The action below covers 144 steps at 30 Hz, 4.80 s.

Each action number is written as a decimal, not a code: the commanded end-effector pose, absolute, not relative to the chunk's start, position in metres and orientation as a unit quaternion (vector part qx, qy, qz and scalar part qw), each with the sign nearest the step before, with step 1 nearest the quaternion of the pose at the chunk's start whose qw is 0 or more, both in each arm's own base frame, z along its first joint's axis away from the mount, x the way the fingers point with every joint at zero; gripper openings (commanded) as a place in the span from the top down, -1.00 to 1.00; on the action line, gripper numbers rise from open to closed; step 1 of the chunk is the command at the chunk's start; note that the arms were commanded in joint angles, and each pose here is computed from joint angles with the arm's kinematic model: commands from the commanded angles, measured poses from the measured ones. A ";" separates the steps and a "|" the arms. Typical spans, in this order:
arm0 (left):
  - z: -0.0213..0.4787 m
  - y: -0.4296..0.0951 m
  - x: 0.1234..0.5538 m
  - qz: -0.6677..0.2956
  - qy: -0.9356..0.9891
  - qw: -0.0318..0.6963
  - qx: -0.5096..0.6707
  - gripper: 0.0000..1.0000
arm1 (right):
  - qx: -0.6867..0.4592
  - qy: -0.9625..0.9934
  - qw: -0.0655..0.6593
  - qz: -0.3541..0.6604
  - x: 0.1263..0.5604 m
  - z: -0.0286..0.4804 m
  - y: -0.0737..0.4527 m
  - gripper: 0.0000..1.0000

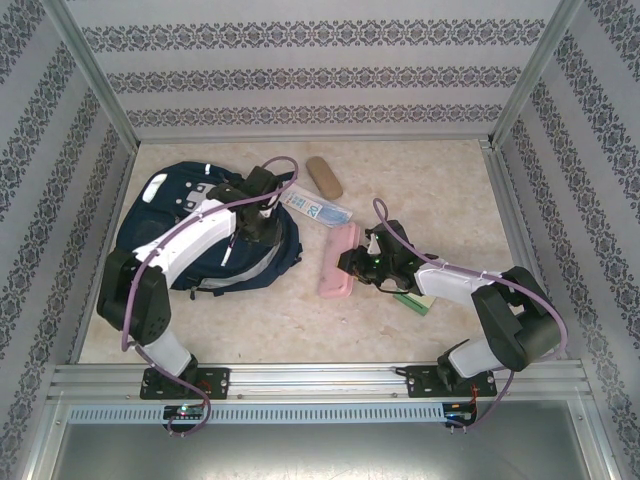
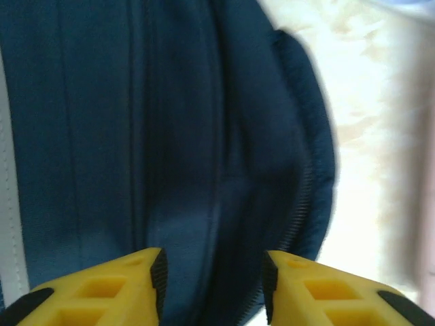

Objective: Pack the student bag

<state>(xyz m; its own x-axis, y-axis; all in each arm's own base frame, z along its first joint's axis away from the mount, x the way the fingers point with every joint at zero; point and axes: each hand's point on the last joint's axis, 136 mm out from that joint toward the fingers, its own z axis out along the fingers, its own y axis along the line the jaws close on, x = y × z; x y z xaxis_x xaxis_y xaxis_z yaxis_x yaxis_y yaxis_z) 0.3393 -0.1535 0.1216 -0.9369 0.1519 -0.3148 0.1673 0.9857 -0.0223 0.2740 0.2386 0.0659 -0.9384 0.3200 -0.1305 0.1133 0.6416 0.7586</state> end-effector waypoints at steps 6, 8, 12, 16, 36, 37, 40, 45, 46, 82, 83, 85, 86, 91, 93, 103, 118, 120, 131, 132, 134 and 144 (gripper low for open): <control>0.108 -0.116 0.342 0.103 0.978 0.131 0.122 0.02 | 0.102 0.880 0.152 0.438 0.287 0.092 0.248 0.36; 0.109 -0.109 0.345 0.125 0.975 0.135 0.122 0.02 | 0.102 0.879 0.152 0.440 0.287 0.093 0.249 0.36; 0.102 -0.101 0.347 0.159 0.970 0.126 0.132 -0.02 | 0.104 0.877 0.151 0.444 0.288 0.094 0.250 0.35; 0.083 -0.092 0.346 0.191 0.966 0.098 0.146 0.18 | 0.103 0.877 0.150 0.445 0.289 0.094 0.251 0.35; 0.246 -0.108 0.374 -0.053 0.954 0.293 0.025 1.00 | 0.079 0.833 0.173 0.520 0.323 0.160 0.296 0.31; 0.249 -0.108 0.374 -0.069 0.953 0.294 0.020 1.00 | 0.076 0.828 0.173 0.527 0.327 0.165 0.303 0.31; 0.258 -0.106 0.378 -0.114 0.947 0.301 -0.007 1.00 | 0.065 0.822 0.166 0.542 0.339 0.170 0.329 0.30; 0.262 -0.106 0.383 -0.147 0.941 0.303 -0.030 1.00 | 0.065 0.818 0.155 0.550 0.358 0.163 0.378 0.29; 0.262 -0.106 0.383 -0.151 0.941 0.302 -0.033 1.00 | 0.076 0.821 0.151 0.545 0.362 0.154 0.386 0.25; 0.235 -0.101 0.383 -0.129 0.952 0.275 -0.025 0.94 | 0.087 0.923 0.124 0.353 0.381 0.106 0.381 -0.96; 0.233 -0.103 0.382 -0.134 0.953 0.271 -0.022 0.83 | 0.083 0.923 0.131 0.351 0.380 0.113 0.375 -0.96; 0.233 -0.105 0.381 -0.140 0.953 0.268 -0.020 0.78 | 0.076 0.926 0.145 0.341 0.376 0.125 0.362 -0.96; 0.234 -0.107 0.380 -0.143 0.952 0.269 -0.020 0.77 | 0.072 0.927 0.152 0.335 0.373 0.132 0.354 -0.96; 0.234 -0.110 0.379 -0.155 0.951 0.267 -0.019 0.36 | 0.078 0.928 0.178 0.317 0.359 0.147 0.306 -0.96; 0.233 -0.116 0.379 -0.169 0.949 0.265 -0.017 0.39 | 0.089 0.922 0.182 0.329 0.354 0.147 0.291 -0.96; 0.225 -0.129 0.380 -0.187 0.948 0.256 -0.016 0.33 | 0.098 0.894 0.184 0.397 0.350 0.149 0.291 -0.96; 0.214 -0.088 0.355 -0.080 0.961 0.262 -0.027 0.48 | 0.097 0.858 0.205 0.461 0.394 0.181 0.347 -0.96; 0.216 -0.085 0.353 -0.070 0.962 0.264 -0.024 0.48 | 0.109 0.870 0.214 0.429 0.392 0.177 0.329 -0.96; 0.231 -0.142 0.357 -0.171 0.950 0.262 0.017 -0.23 | 0.174 0.926 0.229 0.243 0.340 0.136 0.186 -0.96; 0.231 -0.151 0.357 -0.177 0.949 0.259 0.024 -0.24 | 0.176 0.928 0.234 0.228 0.335 0.136 0.174 -0.96; 0.228 -0.172 0.357 -0.195 0.947 0.251 0.036 -0.22 | 0.188 0.934 0.236 0.189 0.320 0.129 0.145 -0.97; 0.178 -0.283 0.352 -0.264 0.943 0.187 0.074 -0.20 | 0.313 0.934 0.167 0.048 0.231 0.073 0.023 -0.96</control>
